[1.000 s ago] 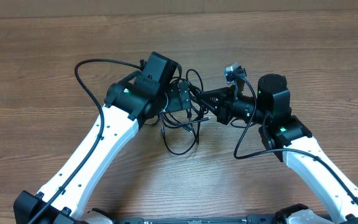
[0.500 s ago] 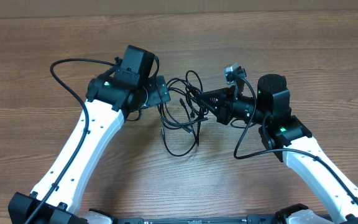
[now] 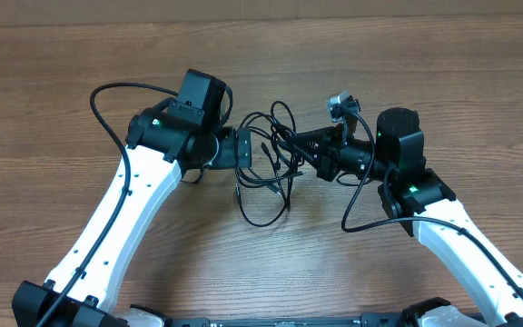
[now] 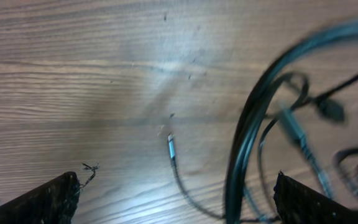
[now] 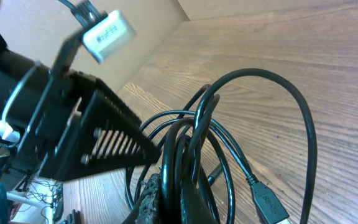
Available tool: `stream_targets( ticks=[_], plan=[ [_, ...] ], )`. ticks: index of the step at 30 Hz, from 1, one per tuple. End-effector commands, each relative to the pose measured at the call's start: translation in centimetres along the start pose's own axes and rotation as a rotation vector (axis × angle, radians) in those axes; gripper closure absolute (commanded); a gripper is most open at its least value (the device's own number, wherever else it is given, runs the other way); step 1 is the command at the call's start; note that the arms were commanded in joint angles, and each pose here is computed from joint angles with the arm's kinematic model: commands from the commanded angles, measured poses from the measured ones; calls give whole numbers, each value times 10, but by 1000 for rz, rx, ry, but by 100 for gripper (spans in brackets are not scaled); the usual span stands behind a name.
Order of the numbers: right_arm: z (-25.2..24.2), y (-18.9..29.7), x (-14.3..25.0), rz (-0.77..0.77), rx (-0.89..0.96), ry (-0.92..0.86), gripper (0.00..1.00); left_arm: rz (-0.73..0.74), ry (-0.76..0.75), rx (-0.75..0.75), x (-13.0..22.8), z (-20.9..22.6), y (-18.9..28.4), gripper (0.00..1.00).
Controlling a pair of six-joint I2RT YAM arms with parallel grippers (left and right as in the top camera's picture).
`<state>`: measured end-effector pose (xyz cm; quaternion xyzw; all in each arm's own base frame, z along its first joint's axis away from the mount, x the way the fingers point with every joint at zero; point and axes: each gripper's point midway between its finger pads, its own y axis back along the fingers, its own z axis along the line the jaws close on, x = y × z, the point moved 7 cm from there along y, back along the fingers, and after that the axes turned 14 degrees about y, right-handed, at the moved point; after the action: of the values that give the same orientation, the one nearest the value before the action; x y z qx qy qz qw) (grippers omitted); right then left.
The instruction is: Untangle cables
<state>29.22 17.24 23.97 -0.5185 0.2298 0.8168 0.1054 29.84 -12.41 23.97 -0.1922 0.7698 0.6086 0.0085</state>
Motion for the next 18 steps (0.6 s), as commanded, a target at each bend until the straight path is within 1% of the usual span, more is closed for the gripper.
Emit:
stream_targets(
  ticks=[1, 3, 5, 8, 10, 12, 13, 18],
  plan=[
    [3, 1, -9, -31, -27, 24, 96, -35, -159, -92, -1, 12, 9, 0],
    [6, 1, -12, -43, -47, 40, 96, -63, -160, -194, -3, 23, 9, 0],
    [8, 1, -14, -52, -67, 51, 96, -80, -162, -249, -5, 29, 10, 0],
    [8, 2, -14, -54, -70, 40, 96, -91, -162, -270, -6, 31, 11, 9],
    [10, 2, -14, -53, -87, 32, 96, -97, -158, -272, -7, 31, 11, 16],
    [14, 2, -15, -54, -125, 41, 96, -103, -157, -279, -7, 31, 11, 19],
    [16, 3, -16, -56, -146, 47, 96, -114, -153, -296, -8, 33, 12, 23],
    [17, 3, -16, -58, -153, 51, 96, -203, -67, -433, -15, 47, 18, 34]
  ],
)
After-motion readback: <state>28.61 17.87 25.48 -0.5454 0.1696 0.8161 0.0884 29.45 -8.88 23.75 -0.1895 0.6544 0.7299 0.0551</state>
